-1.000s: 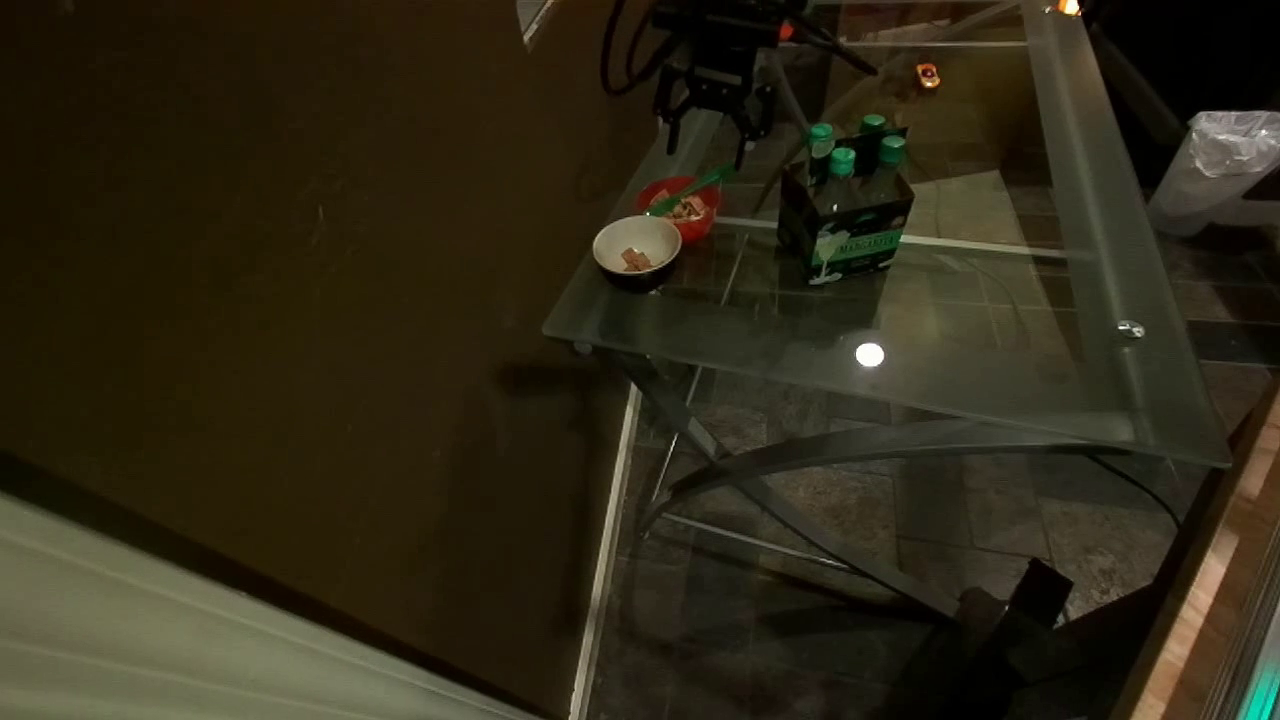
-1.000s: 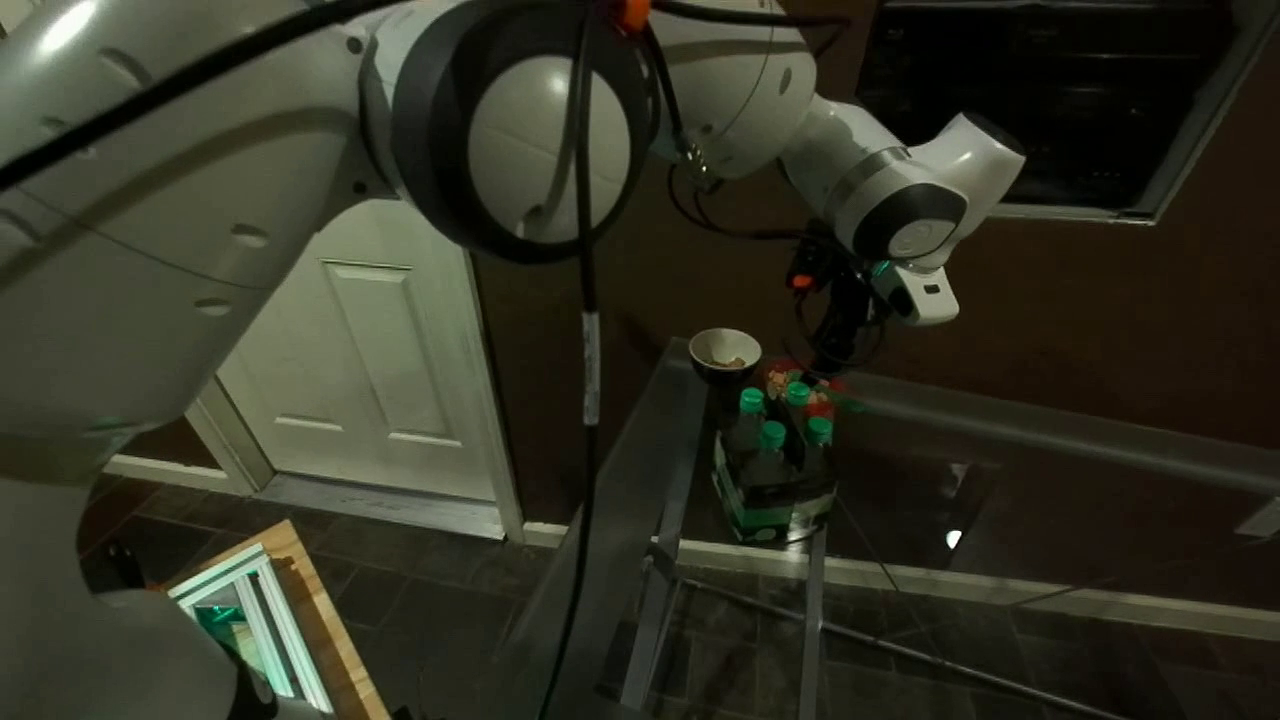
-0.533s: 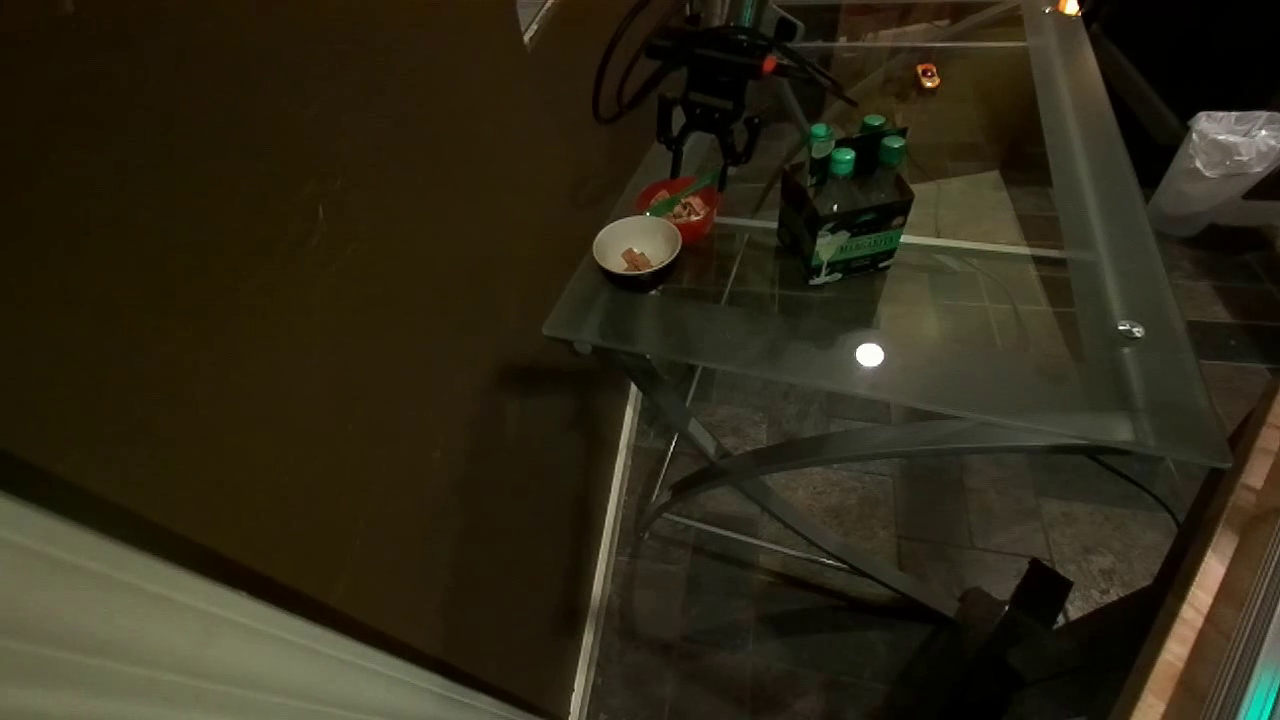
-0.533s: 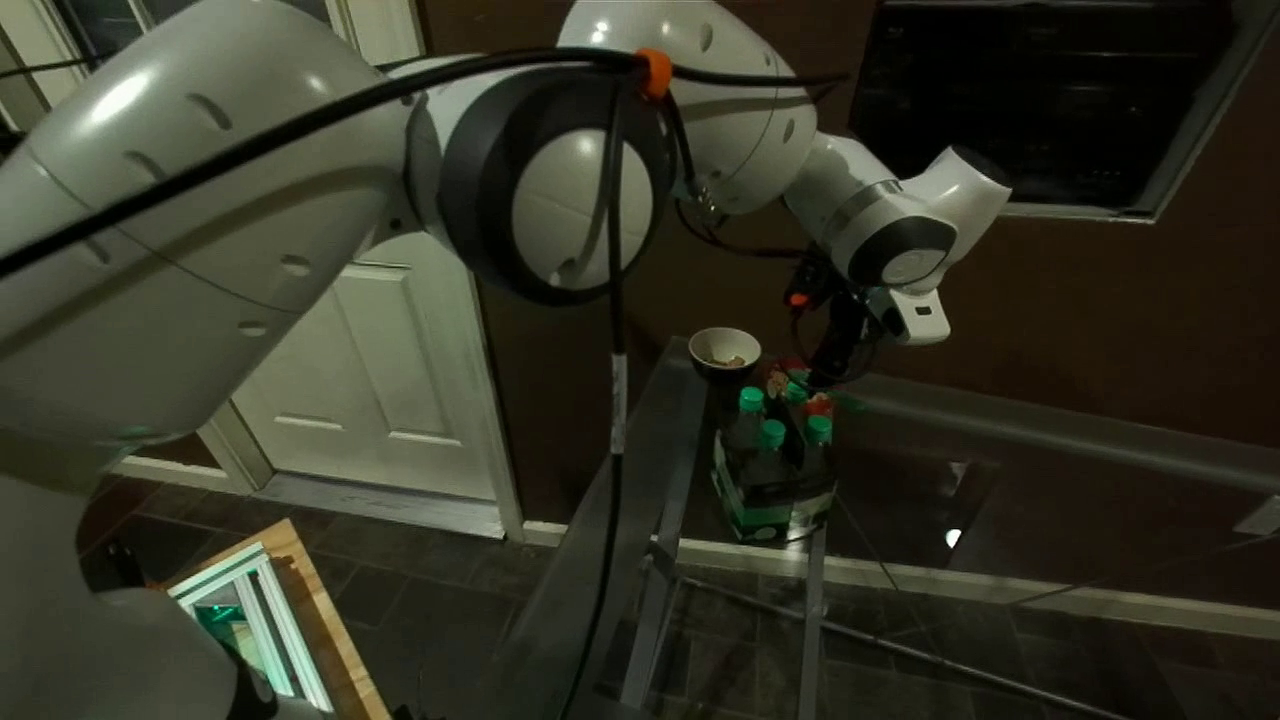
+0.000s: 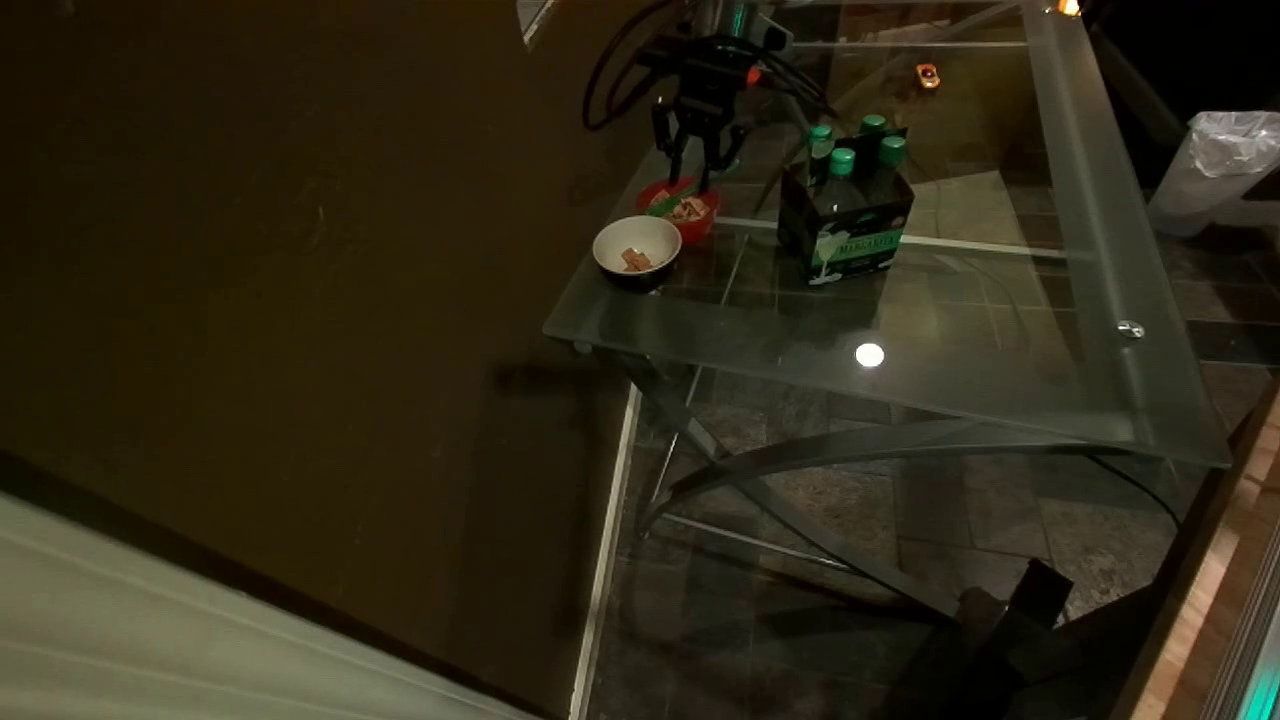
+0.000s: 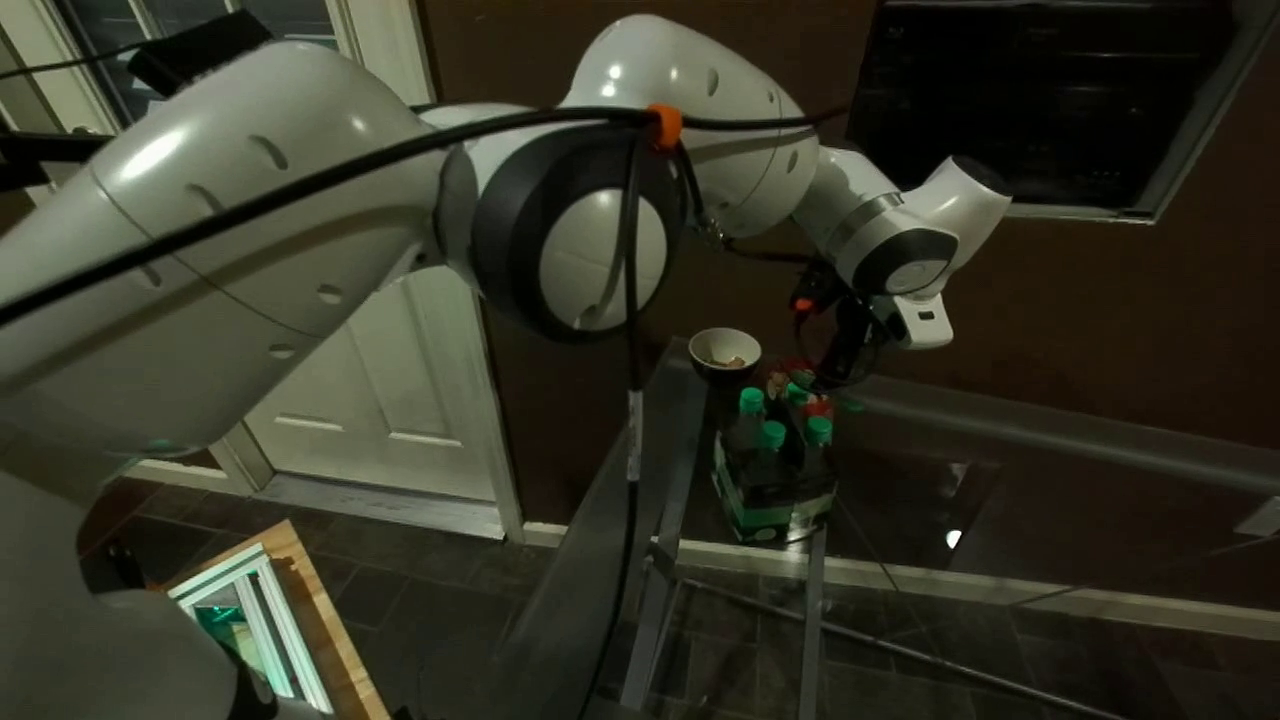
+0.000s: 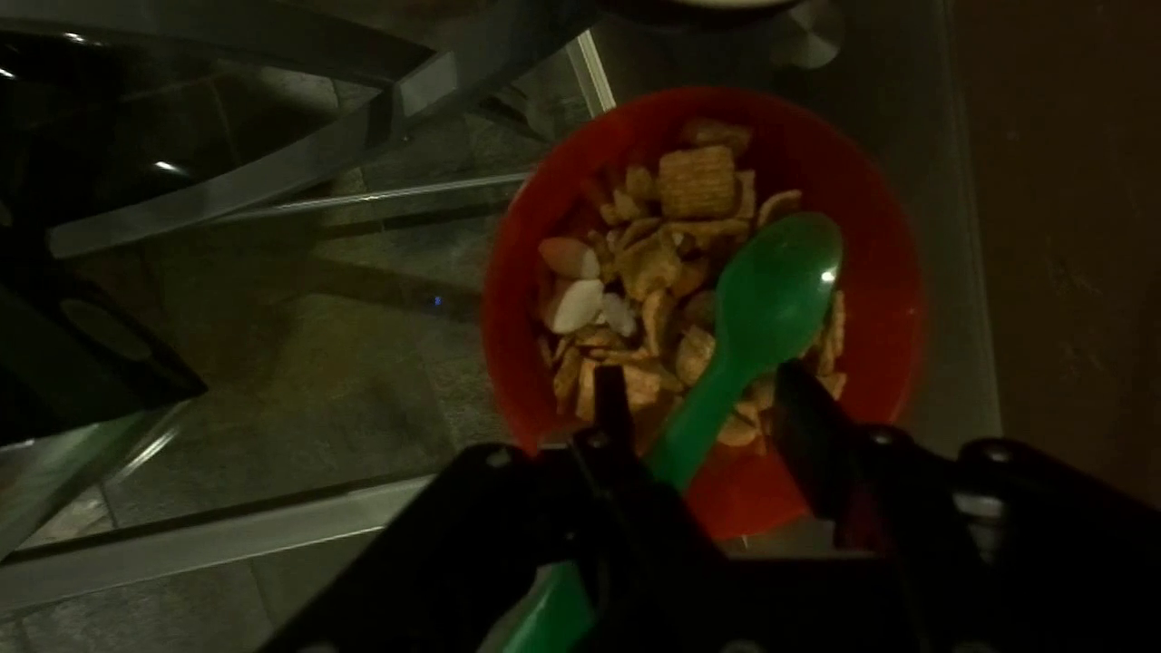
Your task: Scoop up the contents on the table and put them inside the bowl
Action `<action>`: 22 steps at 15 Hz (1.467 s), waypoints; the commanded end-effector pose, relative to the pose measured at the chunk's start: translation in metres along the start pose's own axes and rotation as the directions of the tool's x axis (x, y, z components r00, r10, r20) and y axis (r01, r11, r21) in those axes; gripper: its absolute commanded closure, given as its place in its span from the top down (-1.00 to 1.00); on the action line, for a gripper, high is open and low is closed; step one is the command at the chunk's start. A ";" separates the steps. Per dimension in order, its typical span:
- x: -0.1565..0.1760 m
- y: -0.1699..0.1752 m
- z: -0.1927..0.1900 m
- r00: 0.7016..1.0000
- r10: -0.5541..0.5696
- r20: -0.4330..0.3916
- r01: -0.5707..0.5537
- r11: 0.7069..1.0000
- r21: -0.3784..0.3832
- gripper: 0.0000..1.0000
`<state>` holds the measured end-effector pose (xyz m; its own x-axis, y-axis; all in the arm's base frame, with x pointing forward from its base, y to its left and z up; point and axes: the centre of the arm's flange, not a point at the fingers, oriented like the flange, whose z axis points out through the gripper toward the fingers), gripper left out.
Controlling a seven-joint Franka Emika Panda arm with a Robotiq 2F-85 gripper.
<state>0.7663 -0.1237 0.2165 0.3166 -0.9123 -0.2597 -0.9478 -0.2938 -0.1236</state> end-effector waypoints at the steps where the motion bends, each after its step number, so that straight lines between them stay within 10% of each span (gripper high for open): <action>1: 0.009 -0.023 0.003 1.000 0.025 -0.004 -0.025 1.000 0.015 -0.23; 9: 0.014 -0.026 0.014 0.999 0.039 -0.010 -0.038 0.999 0.010 -0.26; 16: 0.013 -0.024 0.013 0.999 0.040 -0.014 -0.040 0.999 0.012 -1.00; 22: 0.003 -0.018 0.000 0.999 0.028 -0.032 -0.027 1.000 0.015 -0.93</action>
<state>0.7820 -0.1223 0.2055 0.2941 -0.9246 -0.2422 -0.9537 -0.2672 -0.1378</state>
